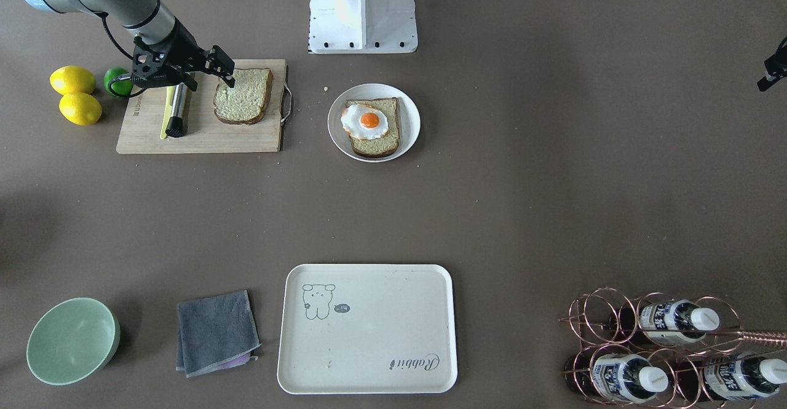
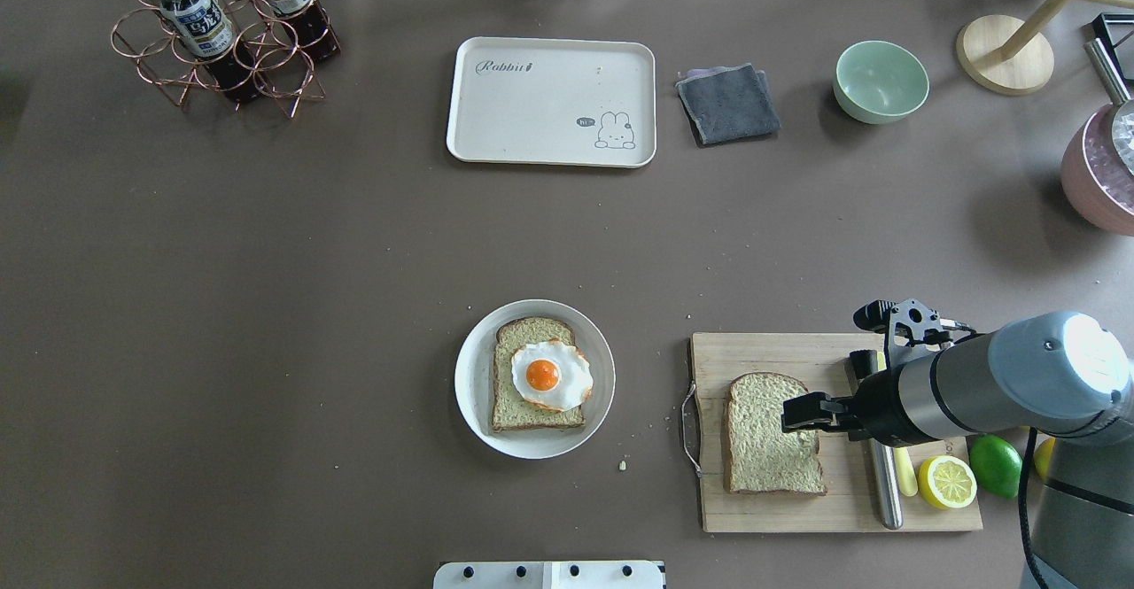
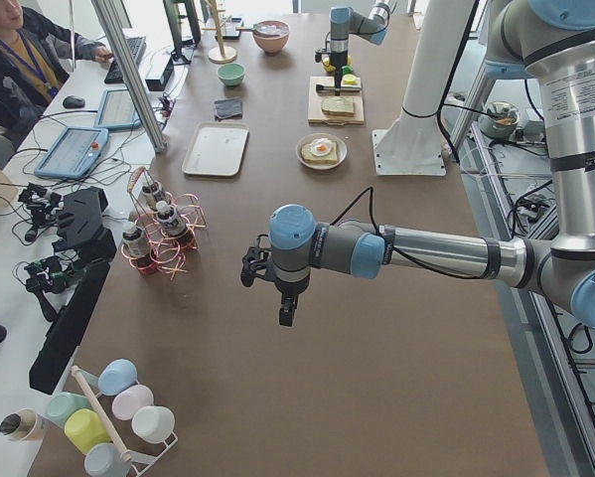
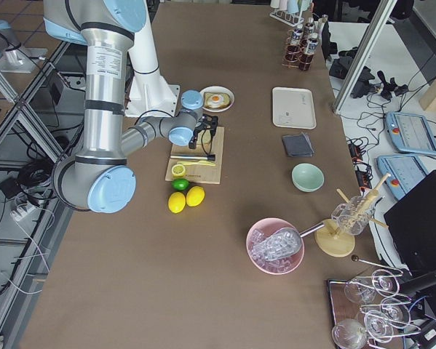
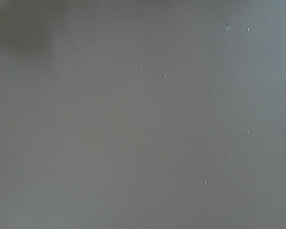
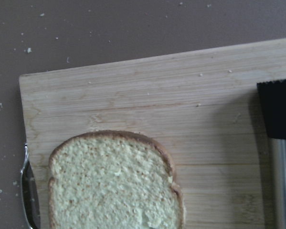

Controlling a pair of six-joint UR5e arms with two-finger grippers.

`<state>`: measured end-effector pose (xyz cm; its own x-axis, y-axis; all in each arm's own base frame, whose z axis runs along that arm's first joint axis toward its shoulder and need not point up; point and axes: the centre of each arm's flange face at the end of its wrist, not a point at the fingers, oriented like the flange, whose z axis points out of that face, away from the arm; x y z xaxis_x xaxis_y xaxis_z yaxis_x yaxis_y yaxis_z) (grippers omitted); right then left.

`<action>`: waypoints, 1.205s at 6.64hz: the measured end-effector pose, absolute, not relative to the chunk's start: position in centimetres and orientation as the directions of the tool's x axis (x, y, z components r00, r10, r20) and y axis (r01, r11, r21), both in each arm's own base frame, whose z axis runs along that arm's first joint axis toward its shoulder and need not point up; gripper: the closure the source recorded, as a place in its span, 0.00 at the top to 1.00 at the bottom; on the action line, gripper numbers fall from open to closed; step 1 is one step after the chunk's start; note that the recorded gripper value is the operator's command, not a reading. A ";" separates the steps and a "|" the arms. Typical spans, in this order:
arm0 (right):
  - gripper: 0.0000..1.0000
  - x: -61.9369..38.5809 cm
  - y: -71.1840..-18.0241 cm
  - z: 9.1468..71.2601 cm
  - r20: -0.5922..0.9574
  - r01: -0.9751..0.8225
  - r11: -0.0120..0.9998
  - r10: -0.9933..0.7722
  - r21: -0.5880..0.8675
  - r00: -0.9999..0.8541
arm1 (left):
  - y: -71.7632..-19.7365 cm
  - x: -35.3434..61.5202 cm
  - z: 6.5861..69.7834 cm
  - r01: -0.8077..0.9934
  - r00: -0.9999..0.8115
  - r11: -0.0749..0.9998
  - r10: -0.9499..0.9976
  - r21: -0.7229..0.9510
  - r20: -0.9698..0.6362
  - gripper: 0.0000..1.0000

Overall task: Make sandwich and place on tray
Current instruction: 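Move the right gripper down to the plain bread slice on the cutting board, then grasp the edge of the plain bread slice with the right gripper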

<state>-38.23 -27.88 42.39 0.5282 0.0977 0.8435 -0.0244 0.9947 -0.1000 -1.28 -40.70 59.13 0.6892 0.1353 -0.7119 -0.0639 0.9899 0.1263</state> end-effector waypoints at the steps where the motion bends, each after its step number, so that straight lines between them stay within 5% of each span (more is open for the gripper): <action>1: 0.84 -38.9 -28.1 42.7 0.847 -0.025 0.995 0.099 -0.102 0.523 | -40.7 -1.3 59.1 -0.064 0.689 0.990 0.135 0.126 -0.712 0.98; 3: 0.66 -39.3 -28.2 43.0 0.848 -0.024 0.994 0.101 -0.104 0.521 | -40.7 -1.3 59.1 -0.064 0.689 0.990 0.135 0.126 -0.712 0.98; 6: 0.63 -39.1 -28.2 43.4 0.844 -0.024 0.994 0.104 -0.108 0.527 | -40.7 -1.3 59.1 -0.064 0.689 0.990 0.136 0.127 -0.712 0.98; 8: 0.51 -39.1 -28.1 43.5 0.843 -0.024 0.994 0.105 -0.109 0.528 | -40.6 -1.3 59.1 -0.064 0.689 0.990 0.135 0.127 -0.712 0.98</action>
